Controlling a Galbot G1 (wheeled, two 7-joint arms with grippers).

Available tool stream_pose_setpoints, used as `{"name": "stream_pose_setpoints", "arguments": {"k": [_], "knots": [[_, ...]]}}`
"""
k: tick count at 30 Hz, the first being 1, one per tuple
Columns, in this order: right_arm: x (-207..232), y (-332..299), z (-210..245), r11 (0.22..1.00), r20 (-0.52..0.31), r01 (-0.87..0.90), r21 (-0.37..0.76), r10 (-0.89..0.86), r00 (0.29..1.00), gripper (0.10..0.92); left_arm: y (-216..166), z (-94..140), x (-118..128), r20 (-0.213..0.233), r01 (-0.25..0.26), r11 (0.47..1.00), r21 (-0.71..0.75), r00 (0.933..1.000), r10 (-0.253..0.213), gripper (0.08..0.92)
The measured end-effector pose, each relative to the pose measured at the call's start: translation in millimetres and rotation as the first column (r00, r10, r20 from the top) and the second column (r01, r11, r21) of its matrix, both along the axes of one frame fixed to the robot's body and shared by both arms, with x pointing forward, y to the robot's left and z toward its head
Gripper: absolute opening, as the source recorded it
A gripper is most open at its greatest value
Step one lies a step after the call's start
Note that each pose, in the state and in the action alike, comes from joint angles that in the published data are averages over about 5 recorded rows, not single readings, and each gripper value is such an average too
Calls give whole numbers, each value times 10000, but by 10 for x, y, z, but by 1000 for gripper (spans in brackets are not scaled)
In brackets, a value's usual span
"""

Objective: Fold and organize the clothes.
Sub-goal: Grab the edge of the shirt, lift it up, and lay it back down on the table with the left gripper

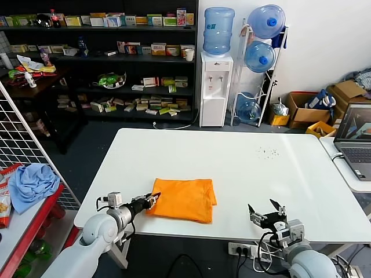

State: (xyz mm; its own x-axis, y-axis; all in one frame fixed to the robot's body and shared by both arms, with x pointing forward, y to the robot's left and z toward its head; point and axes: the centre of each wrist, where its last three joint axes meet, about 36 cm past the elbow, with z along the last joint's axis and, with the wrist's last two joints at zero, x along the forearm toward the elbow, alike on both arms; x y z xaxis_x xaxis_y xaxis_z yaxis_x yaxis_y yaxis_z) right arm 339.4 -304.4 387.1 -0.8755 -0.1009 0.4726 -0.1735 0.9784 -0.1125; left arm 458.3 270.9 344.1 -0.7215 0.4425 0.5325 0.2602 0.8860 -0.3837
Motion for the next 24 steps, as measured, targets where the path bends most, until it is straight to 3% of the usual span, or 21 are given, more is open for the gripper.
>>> {"name": "stream_pose_setpoints", "arguments": {"k": [8,17,24], "knots": [[14,28,30,10000,84,-10,35,10,10000,823,-20,51,-35,104,39,9998,-198,9999,-37,119],[56,49,35,10000,73,-53,-76,53,10000,823,78,138,-126,298,-67,9999,-121,9995,70,108],[127,97,20,9999,166,-86,-99,87,9998,823,384,178,-140,469,-621,9955,721,9972,588,108]]}}
